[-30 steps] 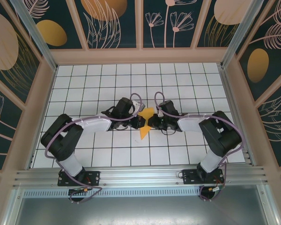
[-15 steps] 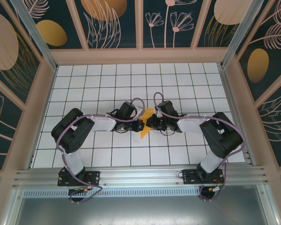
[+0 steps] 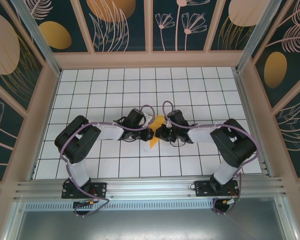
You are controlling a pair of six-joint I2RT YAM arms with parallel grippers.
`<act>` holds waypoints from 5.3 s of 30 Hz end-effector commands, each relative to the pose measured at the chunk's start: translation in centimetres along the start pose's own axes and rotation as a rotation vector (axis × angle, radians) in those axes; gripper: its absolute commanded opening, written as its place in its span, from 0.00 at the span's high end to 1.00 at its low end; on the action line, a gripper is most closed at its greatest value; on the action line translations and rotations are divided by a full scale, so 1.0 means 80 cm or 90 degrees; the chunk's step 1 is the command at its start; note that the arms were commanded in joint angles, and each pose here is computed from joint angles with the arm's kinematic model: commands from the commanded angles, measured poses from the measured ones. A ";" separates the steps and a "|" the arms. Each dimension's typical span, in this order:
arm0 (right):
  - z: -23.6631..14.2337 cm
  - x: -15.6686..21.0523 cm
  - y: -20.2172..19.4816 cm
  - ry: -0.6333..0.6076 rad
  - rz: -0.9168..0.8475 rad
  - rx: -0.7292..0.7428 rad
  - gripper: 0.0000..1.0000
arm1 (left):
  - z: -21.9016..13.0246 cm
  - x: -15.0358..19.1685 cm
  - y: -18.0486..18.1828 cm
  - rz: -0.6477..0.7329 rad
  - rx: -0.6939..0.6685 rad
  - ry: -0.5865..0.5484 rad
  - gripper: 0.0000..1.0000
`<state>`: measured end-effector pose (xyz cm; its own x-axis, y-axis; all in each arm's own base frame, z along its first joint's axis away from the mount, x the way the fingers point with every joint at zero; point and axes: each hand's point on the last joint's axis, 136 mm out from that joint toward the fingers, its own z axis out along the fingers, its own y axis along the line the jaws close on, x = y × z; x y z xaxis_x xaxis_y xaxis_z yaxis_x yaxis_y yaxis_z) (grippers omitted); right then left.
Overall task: Fold a paper plane with a square sheet of paper (pick it up from the middle)
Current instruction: Third fold the triangle at the center of the table.
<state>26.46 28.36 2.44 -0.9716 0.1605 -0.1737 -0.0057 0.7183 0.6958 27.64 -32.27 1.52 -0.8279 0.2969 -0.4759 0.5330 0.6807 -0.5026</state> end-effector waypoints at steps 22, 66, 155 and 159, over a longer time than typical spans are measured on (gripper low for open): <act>-0.019 -0.051 -0.063 -0.058 0.069 0.018 0.87 | 0.009 0.080 0.051 -0.003 -0.088 0.111 1.00; -0.019 -0.049 -0.069 -0.038 0.054 0.031 0.85 | 0.012 0.088 0.051 -0.005 -0.081 0.126 1.00; -0.036 -0.040 -0.006 -0.062 0.013 0.003 0.57 | -0.038 -0.019 0.010 0.011 -0.088 -0.027 0.77; -0.033 -0.041 0.003 -0.058 0.011 -0.023 0.57 | -0.039 -0.021 0.012 0.012 -0.094 -0.035 0.79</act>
<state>27.94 24.90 3.40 -0.9504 0.2379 -0.2005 0.0428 0.7383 0.6732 28.53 -30.18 3.18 -0.8116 0.2898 -0.5073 0.5179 0.7588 -0.3951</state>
